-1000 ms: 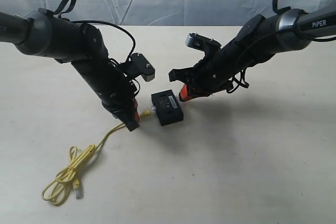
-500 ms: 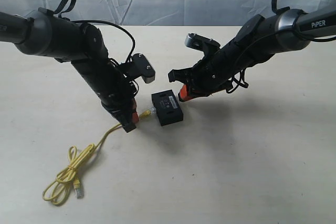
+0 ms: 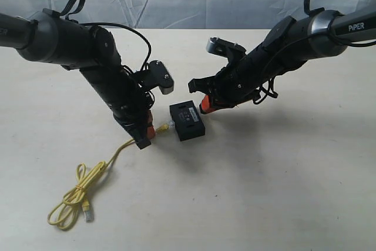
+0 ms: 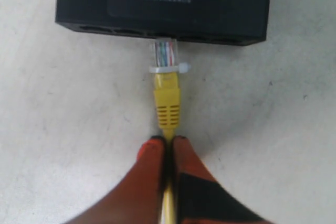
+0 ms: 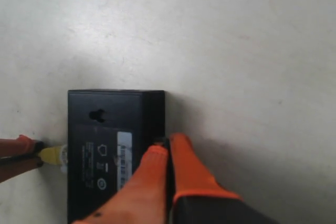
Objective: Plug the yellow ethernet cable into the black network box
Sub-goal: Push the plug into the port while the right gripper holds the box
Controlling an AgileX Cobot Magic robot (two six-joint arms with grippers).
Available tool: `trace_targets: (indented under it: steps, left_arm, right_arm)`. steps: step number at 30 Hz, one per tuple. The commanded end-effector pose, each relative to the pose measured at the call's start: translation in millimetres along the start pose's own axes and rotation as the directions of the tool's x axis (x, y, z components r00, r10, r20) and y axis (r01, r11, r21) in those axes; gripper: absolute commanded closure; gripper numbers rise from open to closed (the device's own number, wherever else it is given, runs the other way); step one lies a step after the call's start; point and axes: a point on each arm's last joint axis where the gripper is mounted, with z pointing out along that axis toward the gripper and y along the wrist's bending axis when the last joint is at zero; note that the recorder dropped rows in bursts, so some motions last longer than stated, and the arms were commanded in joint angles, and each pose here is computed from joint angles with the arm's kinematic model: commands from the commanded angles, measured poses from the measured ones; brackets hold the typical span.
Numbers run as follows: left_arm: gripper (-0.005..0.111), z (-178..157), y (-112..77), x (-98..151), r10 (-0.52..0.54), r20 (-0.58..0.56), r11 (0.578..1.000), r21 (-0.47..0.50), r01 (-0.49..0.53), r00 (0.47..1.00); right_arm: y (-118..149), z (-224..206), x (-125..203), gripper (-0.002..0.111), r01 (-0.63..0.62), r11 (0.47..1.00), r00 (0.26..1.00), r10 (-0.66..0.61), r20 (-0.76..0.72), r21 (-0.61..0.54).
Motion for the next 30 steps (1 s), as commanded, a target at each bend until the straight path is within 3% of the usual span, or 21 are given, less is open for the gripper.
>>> trace_targets:
  steps: [1,8,24,30]
  left_arm:
    - [0.107,5,0.2,1,0.012,-0.011,1.0,0.0,-0.012,1.0]
    - [0.107,5,0.2,1,0.011,-0.007,1.0,-0.001,-0.011,1.0]
    - [0.107,5,0.8,-3,-0.009,0.041,1.0,-0.007,0.009,0.999]
    - [0.107,5,0.5,-4,0.014,0.048,1.0,-0.004,-0.014,0.999]
  right_arm:
    - [5,2,1,0.109,0.045,0.999,0.999,-0.045,-0.005,-0.006]
    - [21,10,6,0.109,0.112,0.994,0.993,-0.112,-0.023,-0.02]
    - [25,10,11,0.109,0.104,0.992,0.991,-0.109,-0.075,-0.07]
    - [20,9,9,0.109,0.122,0.992,0.99,-0.124,-0.065,-0.032]
